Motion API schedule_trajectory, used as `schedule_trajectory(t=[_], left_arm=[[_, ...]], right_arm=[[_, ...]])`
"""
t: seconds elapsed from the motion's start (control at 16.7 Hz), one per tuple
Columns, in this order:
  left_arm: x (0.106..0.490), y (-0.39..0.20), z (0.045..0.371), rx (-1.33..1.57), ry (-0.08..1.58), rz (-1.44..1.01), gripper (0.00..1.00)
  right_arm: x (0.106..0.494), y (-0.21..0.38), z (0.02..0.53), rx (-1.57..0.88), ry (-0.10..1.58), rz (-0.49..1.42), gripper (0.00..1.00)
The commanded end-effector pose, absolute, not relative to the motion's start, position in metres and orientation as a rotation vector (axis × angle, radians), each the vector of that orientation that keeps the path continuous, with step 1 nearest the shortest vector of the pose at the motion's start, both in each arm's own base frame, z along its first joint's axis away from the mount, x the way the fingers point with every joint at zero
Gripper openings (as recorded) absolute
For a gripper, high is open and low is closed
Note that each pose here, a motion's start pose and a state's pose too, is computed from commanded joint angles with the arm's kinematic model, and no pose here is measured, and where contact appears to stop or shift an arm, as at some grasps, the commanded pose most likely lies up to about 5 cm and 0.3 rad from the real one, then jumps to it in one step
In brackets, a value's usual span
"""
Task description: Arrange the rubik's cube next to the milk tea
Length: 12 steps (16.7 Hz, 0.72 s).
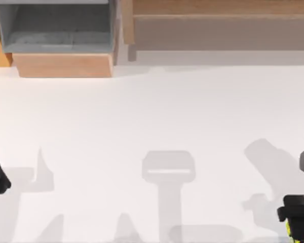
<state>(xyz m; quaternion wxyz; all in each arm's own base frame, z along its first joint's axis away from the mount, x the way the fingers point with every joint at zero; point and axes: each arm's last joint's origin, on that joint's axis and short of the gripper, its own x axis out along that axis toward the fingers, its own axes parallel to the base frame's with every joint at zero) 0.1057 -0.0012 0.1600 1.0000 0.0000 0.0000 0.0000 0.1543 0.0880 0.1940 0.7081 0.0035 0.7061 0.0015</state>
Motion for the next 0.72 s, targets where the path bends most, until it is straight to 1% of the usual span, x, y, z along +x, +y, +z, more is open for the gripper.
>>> schedule_trajectory(t=[0.3, 0.72], left_arm=[[0.106, -0.001, 0.16, 0.0, 0.0, 0.0, 1.0], [0.106, -0.001, 0.16, 0.0, 0.0, 0.0, 1.0]], right_arm=[[0.156, 0.089, 0.196, 0.018, 1.549, 0.004, 0.0], [0.159, 0.101, 0.218, 0.083, 1.384, 0.042, 0.0]])
